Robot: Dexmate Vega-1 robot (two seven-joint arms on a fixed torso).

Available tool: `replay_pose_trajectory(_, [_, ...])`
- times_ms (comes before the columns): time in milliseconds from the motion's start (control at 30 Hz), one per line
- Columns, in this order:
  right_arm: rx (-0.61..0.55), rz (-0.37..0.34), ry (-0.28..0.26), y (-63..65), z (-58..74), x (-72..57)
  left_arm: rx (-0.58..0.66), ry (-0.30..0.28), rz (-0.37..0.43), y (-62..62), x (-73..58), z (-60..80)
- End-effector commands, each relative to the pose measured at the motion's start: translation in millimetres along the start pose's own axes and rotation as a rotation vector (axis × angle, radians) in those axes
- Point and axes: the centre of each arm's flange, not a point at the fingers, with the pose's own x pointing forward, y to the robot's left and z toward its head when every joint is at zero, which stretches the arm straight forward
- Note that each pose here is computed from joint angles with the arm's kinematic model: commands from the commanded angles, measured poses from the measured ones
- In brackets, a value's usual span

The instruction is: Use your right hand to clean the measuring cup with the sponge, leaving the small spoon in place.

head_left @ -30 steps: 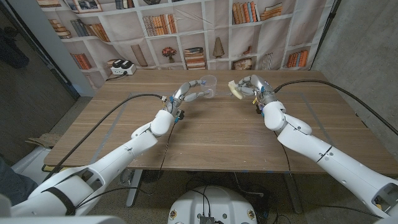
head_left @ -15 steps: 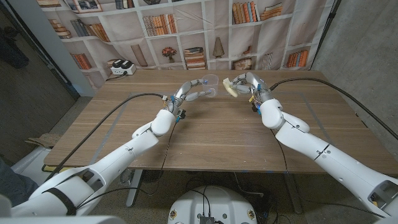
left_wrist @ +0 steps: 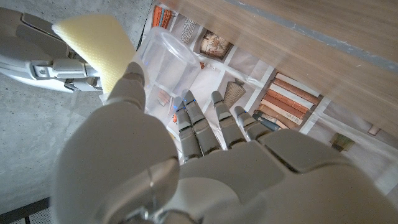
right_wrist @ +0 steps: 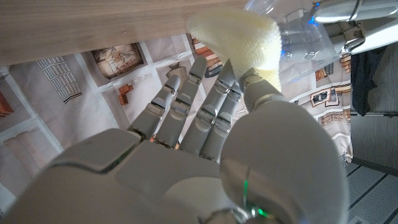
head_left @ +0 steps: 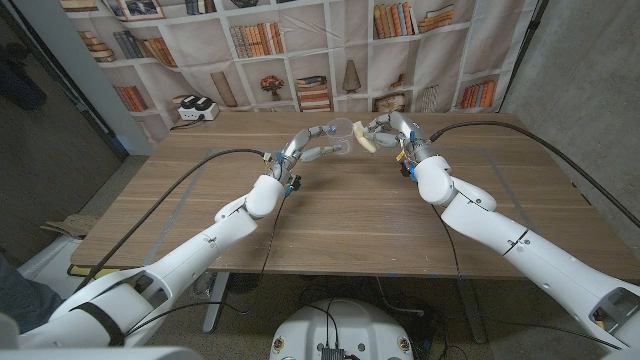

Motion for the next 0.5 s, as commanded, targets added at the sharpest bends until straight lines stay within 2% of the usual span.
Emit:
replay_pose_trajectory(33, [0.009,-0.007,-0.018,-1.8,4.3,-0.6,-0.001,0.004,0.017,-1.2,1.0,0.6])
replay_pose_trajectory(500, [0.035,0.034,-0.001,11.8,-1.6,7.0,-0.02,0.0,0.022,-2.1,3.8,1.8])
